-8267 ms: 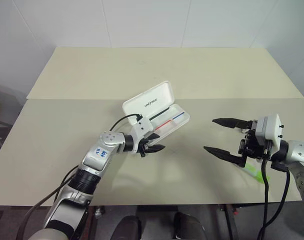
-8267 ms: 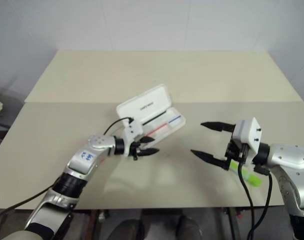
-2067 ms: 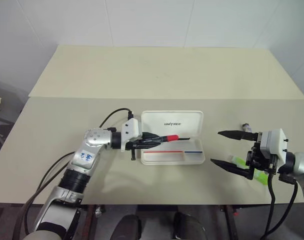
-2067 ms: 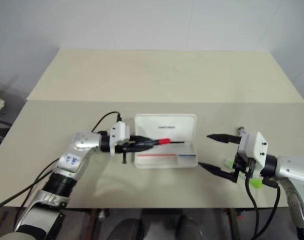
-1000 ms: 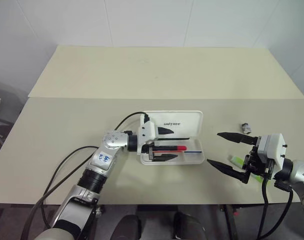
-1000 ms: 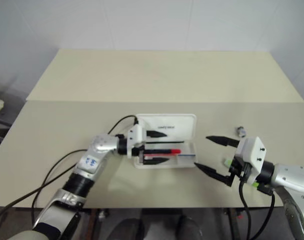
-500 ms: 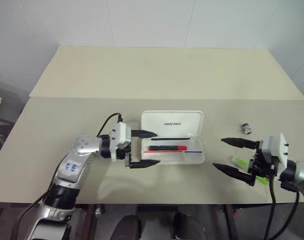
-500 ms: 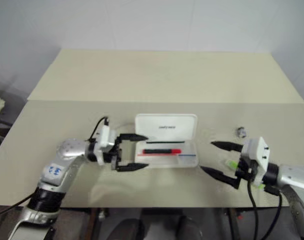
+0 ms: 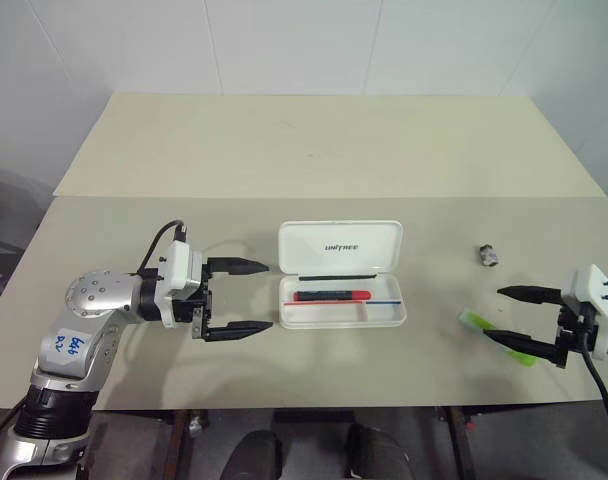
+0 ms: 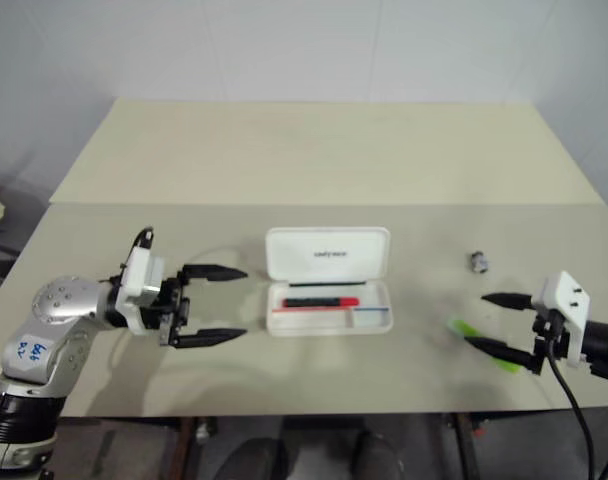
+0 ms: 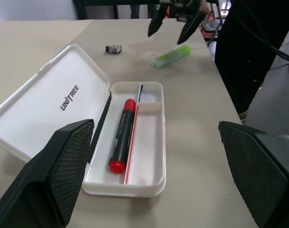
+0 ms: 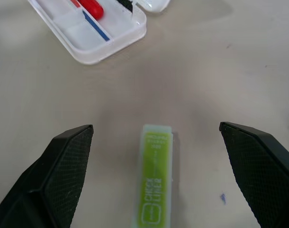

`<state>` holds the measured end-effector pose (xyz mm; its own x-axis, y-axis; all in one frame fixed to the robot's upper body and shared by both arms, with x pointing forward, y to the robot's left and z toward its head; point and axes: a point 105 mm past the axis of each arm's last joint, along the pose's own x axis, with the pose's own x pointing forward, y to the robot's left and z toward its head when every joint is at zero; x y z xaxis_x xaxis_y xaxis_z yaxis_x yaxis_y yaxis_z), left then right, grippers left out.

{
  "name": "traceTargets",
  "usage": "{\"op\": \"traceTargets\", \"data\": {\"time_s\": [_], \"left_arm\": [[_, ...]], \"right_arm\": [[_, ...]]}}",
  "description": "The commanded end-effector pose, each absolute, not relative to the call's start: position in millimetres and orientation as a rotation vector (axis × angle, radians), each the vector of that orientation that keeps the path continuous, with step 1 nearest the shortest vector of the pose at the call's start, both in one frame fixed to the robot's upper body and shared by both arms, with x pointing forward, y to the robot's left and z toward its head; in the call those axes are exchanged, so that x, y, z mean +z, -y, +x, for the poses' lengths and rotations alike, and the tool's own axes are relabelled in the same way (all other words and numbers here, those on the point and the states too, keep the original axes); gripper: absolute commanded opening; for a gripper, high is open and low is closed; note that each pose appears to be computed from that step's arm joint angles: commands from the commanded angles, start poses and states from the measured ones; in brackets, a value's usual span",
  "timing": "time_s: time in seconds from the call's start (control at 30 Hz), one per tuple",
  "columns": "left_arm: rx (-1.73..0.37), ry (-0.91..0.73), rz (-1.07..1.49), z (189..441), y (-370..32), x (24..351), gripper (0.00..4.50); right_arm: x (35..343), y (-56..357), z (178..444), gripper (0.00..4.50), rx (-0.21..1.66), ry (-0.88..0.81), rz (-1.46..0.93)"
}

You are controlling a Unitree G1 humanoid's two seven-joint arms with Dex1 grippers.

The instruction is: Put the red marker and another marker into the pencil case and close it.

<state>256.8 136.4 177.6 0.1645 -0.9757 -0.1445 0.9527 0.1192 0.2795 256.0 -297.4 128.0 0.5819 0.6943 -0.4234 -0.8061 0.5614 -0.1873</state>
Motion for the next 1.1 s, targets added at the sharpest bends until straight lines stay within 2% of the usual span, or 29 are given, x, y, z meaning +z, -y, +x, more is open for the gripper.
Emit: {"op": "traceTargets", "data": {"time_s": [0.03,0.37,0.5,0.73,0.93,1.1], "left_arm": [[-1.409,0.140,0.379,249.7,-138.4,196.3,4.49],[-1.364,0.130,0.415,250.1,-150.6,201.9,4.49],[-1.366,0.133,0.416,250.8,-150.3,201.5,4.50],[-1.381,0.138,0.405,253.2,-149.0,199.4,4.50],[-1.306,0.137,0.325,268.5,-156.3,184.4,4.50],[-1.308,0.128,0.310,266.2,-156.1,175.2,4.50]], "right_arm": [[116.7,304.9,254.1,4.50,0.895,-0.334,-0.386],[69.2,334.7,236.9,4.50,0.837,-0.448,-0.359],[59.2,332.6,233.8,3.57,0.868,-0.450,-0.370],[63.5,319.0,244.1,1.26,0.895,-0.362,-0.390],[83.4,297.0,260.9,1.26,0.934,-0.245,-0.430],[112.1,281.0,274.2,1.26,0.967,-0.143,-0.476]]}}
